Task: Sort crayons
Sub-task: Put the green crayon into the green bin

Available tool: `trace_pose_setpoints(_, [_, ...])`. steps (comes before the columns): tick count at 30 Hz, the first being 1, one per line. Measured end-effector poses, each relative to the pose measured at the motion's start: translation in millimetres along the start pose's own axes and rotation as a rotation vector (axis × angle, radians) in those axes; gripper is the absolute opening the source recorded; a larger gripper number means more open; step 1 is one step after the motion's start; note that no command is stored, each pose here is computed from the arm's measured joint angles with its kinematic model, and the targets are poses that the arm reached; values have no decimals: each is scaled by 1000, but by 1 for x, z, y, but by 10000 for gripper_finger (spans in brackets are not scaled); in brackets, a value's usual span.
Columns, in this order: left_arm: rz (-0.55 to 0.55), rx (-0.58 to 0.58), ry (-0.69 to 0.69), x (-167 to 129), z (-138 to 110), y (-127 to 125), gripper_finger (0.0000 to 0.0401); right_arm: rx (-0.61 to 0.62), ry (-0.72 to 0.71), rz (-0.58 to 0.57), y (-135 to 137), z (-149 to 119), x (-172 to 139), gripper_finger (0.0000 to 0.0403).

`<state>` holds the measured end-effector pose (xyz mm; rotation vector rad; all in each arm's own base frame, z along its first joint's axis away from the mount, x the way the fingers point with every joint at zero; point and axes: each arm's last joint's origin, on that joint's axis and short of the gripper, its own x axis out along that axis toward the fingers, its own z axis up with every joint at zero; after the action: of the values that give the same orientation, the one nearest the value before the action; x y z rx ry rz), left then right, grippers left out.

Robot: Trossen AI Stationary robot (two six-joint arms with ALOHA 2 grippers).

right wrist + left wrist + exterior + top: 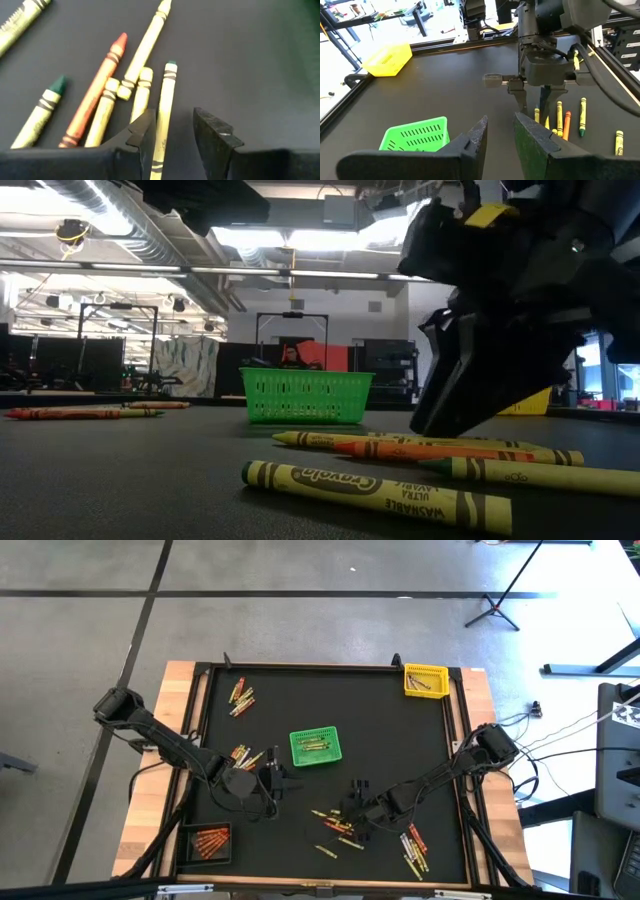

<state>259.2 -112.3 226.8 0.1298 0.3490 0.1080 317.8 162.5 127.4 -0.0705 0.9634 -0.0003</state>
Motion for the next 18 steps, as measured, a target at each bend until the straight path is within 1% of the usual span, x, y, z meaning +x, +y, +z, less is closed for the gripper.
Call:
trace_pose_setpoints(7, [0, -2, -3, 0, 0, 0, 80, 1, 14, -14, 0, -3, 4, 128])
trace_pose_setpoints(10, [0, -3, -4, 0, 0, 0, 80, -2, 24, -18, 0, -3, 3, 119])
trace_pose_setpoints(13, [0, -4, -4, 0, 0, 0, 80, -4, 30, -19, 0, -4, 3, 92])
trace_pose_setpoints(18, [0, -5, -4, 0, 0, 0, 80, -13, 36, -22, 0, -5, 3, 28])
